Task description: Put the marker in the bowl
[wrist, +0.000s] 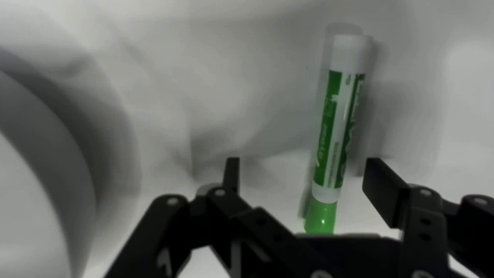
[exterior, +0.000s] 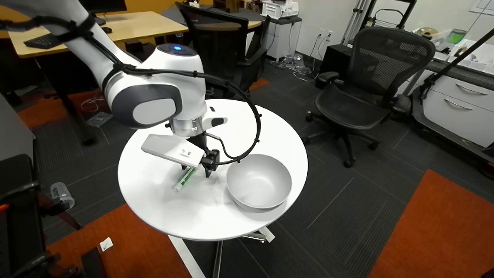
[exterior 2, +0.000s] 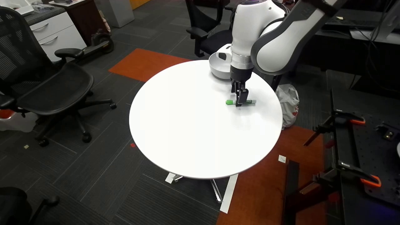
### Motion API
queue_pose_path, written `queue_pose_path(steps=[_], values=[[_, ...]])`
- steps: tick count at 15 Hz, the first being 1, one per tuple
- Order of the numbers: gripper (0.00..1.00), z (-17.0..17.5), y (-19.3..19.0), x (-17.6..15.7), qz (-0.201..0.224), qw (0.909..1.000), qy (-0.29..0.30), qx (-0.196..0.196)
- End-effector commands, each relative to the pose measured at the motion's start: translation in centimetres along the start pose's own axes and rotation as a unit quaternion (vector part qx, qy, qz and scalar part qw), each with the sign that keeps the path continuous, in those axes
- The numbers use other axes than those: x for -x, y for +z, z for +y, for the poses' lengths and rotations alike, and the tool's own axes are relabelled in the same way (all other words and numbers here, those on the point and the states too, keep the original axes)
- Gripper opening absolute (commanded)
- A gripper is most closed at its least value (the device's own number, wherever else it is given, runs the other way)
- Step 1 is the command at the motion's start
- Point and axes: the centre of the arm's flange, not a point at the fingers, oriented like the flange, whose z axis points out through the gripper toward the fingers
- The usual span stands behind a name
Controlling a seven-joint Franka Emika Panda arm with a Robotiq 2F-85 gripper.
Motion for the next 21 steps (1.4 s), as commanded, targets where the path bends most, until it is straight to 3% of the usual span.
queue_pose_path(steps=[1, 8, 10, 15, 21], values=[[0.50, 0.8, 0.3, -0.6, 0.004, 1.0000, -0.008, -0.002], [0.00, 0.6, -0.6, -1.1, 0.010, 0.9999, -0.001, 0.002], [0.05, -0.4, -2.0, -1.1, 0.013, 0.9999, 0.003, 0.009], [0.05, -1.5, -9.4, -2.1, 0.047, 0.9972, 0.044, 0.039], [0.05, 3.7, -19.5, -1.4, 0.117, 0.9808, 0.141, 0.067]])
